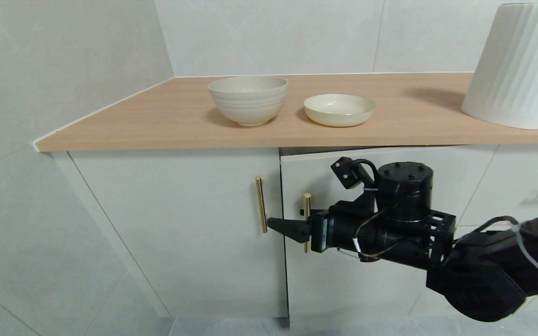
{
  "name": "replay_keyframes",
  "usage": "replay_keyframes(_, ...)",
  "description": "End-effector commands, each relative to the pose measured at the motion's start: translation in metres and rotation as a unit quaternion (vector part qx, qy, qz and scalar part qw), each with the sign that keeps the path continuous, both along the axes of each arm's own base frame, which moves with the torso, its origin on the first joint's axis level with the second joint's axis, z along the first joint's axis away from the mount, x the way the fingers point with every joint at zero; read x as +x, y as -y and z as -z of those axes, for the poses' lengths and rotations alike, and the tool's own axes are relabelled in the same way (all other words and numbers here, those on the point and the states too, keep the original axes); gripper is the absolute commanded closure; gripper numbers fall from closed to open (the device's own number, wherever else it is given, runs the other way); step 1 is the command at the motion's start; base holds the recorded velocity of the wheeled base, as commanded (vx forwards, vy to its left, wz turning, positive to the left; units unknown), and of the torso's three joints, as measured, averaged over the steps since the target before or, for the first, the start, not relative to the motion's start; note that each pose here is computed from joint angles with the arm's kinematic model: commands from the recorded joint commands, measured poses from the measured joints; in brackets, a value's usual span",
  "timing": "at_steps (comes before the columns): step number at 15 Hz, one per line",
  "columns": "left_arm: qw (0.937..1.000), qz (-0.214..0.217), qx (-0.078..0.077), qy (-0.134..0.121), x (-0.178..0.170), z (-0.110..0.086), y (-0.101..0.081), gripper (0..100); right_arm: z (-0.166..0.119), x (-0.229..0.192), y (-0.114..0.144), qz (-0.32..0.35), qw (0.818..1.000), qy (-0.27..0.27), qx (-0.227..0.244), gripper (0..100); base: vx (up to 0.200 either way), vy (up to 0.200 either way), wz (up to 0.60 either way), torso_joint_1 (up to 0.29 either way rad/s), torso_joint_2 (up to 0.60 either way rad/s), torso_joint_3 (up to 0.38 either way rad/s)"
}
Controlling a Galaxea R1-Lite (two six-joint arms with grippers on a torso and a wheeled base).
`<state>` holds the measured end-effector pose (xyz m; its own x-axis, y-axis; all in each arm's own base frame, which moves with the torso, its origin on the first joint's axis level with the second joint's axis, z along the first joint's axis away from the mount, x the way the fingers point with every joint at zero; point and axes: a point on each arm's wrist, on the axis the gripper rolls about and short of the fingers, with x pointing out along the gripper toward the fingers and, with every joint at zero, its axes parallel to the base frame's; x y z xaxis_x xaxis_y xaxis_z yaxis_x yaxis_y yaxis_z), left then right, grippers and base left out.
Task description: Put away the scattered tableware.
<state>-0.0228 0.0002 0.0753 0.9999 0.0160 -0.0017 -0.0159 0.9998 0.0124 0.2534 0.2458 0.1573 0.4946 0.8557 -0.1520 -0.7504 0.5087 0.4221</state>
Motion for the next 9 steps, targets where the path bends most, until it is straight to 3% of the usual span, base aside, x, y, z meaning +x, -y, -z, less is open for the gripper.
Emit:
replay_keyframes(1,1.0,0.0,0.0,0.0,0.0,0.0,0.0,0,-0.022,-0.034,0.025,-0.047,0.999,0.009,0.017,0,0.0,0.0,0.0,0.0,0.0,0.0)
replay_keyframes(4,1.0,0.0,0.0,0.0,0.0,0.0,0.0,0,-0.015,-0.055,0.028,-0.086,0.996,-0.006,0.008,0,0.0,0.0,0.0,0.0,0.0,0.0)
replay_keyframes(9,1.0,0.0,0.002,0.0,0.0,0.0,0.0,0,-0.011,-0.056,0.026,-0.091,0.996,-0.012,0.003,0,0.0,0.0,0.0,0.0,0.0,0.0)
